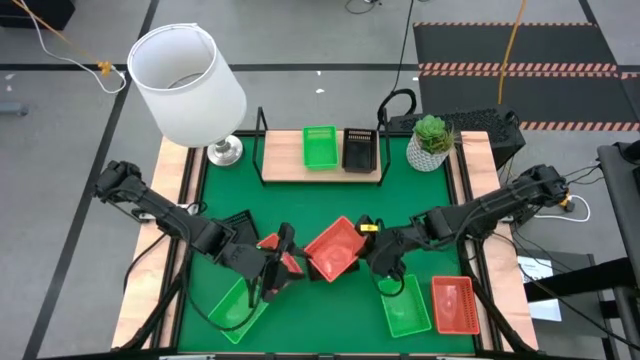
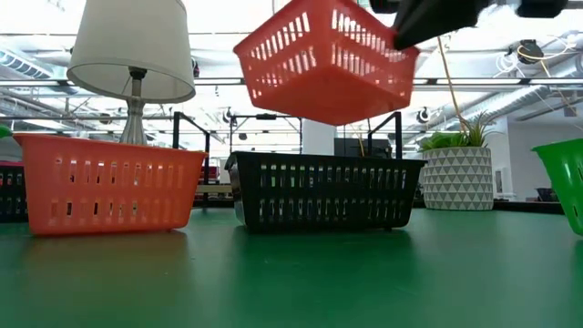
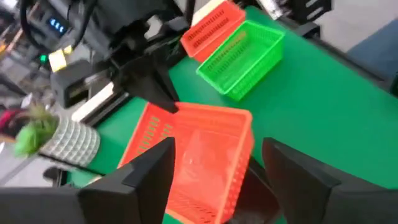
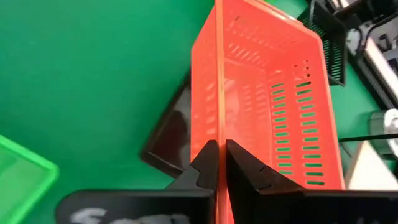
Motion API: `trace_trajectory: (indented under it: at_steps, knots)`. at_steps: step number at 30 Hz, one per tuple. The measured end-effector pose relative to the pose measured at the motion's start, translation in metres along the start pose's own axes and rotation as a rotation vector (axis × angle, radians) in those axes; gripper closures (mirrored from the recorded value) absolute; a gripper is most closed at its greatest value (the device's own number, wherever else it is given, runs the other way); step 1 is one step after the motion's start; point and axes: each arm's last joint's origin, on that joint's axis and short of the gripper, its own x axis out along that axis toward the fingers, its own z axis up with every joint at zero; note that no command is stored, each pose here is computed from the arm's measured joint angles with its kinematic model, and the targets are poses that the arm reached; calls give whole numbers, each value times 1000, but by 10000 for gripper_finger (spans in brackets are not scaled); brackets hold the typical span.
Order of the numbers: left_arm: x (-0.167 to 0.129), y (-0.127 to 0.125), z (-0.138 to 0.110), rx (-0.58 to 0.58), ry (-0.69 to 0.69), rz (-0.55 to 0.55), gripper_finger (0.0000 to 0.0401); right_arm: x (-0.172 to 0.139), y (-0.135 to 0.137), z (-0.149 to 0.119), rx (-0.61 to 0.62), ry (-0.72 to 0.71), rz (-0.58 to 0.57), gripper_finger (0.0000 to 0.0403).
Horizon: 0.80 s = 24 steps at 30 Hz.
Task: Stack baskets on shelf by color
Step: Put the middle orange bin on the shelf
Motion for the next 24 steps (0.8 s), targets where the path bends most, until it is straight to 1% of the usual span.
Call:
trace_trajectory:
  at_steps: [3, 6, 9, 17, 22, 24]
  knots:
    - [6, 0, -8, -13, 58, -11, 184, 0, -6, -1, -14, -11, -23, 395]
    - [15, 2, -12, -44, 79, -18, 200, 1, -8, -2, -19, -13, -33, 395]
    - [23, -1, -20, -36, 142, -32, 210, 1, -9, -2, -20, -16, -37, 395]
    - [42, -2, -31, -6, 201, -34, 215, 0, -11, 1, -21, -44, -56, 394]
    - [46, -6, -33, 49, 216, -51, 215, 0, -11, 2, -21, -51, -61, 394]
    - [46, -5, -33, 60, 216, -52, 223, 0, -12, 2, -21, -52, -61, 394]
